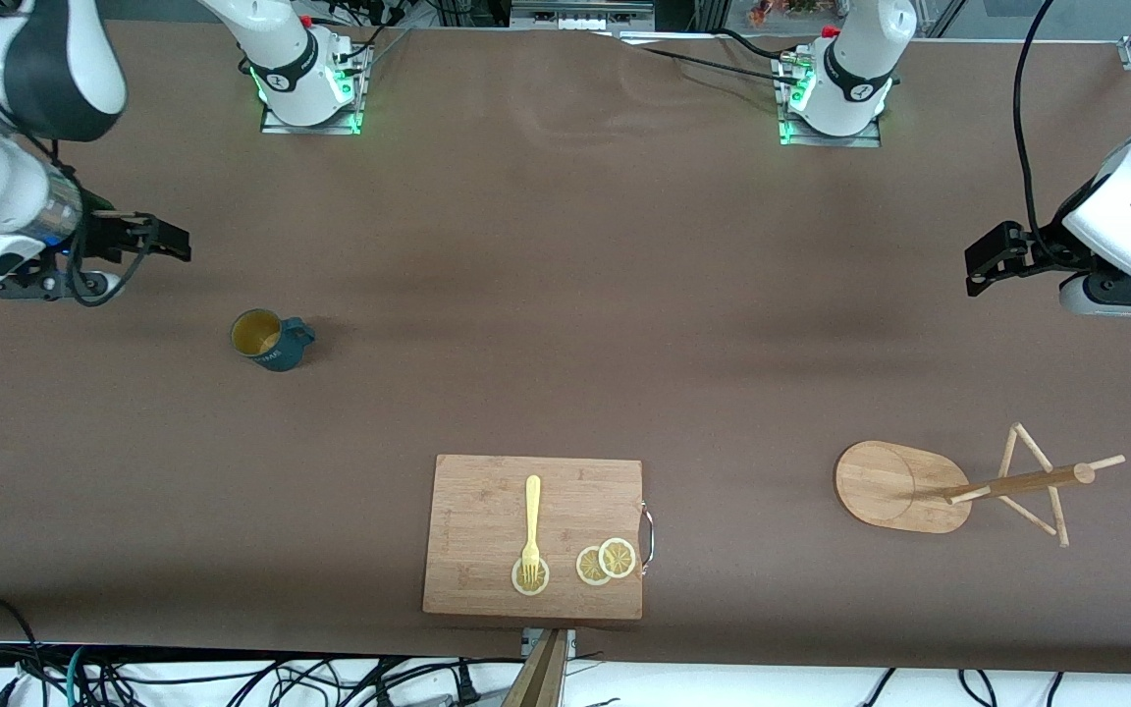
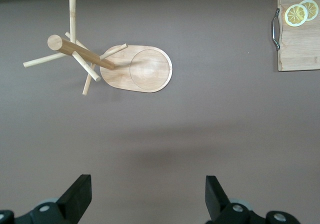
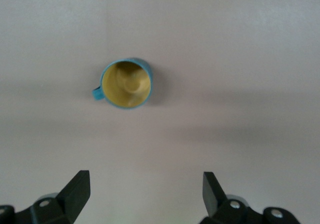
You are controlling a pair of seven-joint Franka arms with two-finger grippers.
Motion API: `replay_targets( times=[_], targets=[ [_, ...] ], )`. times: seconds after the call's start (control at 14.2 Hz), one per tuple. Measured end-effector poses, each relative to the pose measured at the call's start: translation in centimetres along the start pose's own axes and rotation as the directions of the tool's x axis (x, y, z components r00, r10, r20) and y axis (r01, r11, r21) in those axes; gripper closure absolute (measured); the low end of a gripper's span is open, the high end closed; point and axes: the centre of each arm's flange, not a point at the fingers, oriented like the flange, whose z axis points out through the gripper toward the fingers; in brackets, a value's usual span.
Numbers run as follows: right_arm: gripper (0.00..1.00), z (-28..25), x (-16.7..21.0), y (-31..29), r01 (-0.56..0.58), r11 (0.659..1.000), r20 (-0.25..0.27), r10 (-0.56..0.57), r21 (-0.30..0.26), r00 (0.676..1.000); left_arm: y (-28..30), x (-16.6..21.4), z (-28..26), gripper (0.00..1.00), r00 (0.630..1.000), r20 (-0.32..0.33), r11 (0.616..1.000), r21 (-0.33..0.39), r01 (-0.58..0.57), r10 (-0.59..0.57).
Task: Pass cup and hang on rack
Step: 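Lower the right gripper and grasp the teal mug rim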
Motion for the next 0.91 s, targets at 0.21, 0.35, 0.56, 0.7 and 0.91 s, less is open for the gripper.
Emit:
replay_targets(
  times=[0.21, 0.35, 0.56, 0.7, 0.91],
  targets=[
    [0.00, 5.5, -0.6, -0.3, 0.020, 1.000, -0.116, -0.020, -0.007, 0.993, 0.0, 0.0, 0.0, 0.00, 1.000, 0.002, 1.000, 0.000, -0.001, 0.001],
    [0.00, 7.9, 0.0, -0.3, 0.049, 0.999, -0.180, -0.051, -0.018, 0.982, 0.0, 0.0, 0.0, 0.00, 1.000, 0.002, 1.000, 0.000, -0.001, 0.001],
    [0.01, 11.1, 1.9, 0.0, 0.072, 0.997, -0.265, -0.080, -0.041, 0.961, 0.1, 0.0, 0.0, 0.00, 1.000, 0.003, 1.000, 0.000, -0.001, 0.001],
    [0.01, 13.9, 2.8, 0.1, 0.076, 0.996, -0.303, -0.089, -0.053, 0.949, 0.1, -0.1, 0.0, 0.00, 1.000, 0.004, 1.000, 0.000, -0.001, 0.001],
    [0.04, 18.0, 3.2, 0.0, 0.108, 0.991, -0.319, -0.126, -0.072, 0.939, 0.1, -0.1, 0.0, 0.00, 1.000, 0.005, 1.000, 0.000, -0.001, 0.001]
  ],
)
